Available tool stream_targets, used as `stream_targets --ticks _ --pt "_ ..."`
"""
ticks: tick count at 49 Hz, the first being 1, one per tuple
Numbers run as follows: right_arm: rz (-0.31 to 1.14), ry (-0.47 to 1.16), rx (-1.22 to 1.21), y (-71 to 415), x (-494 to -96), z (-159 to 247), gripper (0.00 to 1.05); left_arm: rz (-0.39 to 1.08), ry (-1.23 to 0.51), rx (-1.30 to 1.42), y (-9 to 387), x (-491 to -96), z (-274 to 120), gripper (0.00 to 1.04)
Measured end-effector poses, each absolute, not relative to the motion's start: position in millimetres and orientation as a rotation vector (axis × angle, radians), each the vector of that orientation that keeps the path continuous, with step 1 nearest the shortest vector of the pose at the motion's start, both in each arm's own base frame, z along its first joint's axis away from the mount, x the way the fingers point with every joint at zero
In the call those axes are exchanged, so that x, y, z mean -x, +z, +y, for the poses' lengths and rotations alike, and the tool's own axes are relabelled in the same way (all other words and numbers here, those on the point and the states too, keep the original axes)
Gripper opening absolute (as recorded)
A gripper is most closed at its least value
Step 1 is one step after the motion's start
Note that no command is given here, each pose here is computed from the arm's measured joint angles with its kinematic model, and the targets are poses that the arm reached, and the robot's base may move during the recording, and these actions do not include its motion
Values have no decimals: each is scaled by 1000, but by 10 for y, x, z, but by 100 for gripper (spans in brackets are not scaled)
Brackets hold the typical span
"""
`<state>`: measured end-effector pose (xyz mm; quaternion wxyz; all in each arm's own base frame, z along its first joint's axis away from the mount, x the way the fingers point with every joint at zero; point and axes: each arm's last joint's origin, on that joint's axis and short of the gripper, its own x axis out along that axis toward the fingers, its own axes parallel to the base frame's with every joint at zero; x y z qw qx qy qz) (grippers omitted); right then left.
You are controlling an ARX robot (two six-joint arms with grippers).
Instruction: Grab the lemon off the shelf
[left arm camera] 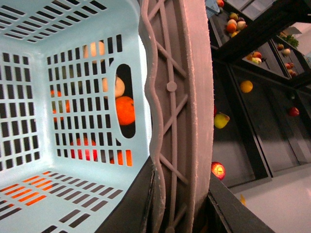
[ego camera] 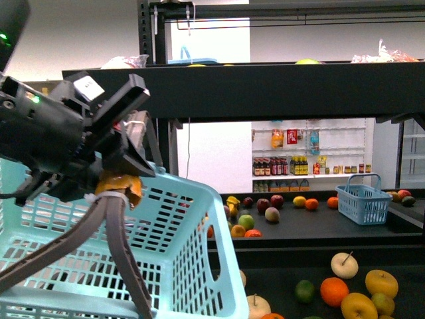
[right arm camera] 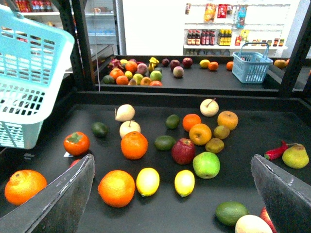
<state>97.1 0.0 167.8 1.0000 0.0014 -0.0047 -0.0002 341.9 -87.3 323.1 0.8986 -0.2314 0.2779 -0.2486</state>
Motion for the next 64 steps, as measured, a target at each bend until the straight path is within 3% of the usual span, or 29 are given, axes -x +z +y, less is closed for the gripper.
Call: stream_targets --ticks 24,29,39,45,54,64 --pt "-7 -5 -6 1677 -971 -1 97 602 -547 464 3083 -3549 -1176 18" --pt "147 -189 -115 1639 -1003 -2 97 603 -554 461 3078 -3543 -1210 18" --pt "219 -235 -251 1694 -1197 -84 97 604 -549 460 3070 -3544 -1223 18" --pt "244 -240 -285 1886 -1484 -215 97 603 -545 458 3069 -3545 -1222 18" --pt "432 -234 -311 1928 -2103 -388 97 601 -539 458 3069 -3548 -1214 18" --pt "677 -184 -302 1609 -2947 -477 97 605 -547 462 3068 -3545 -1224 18"
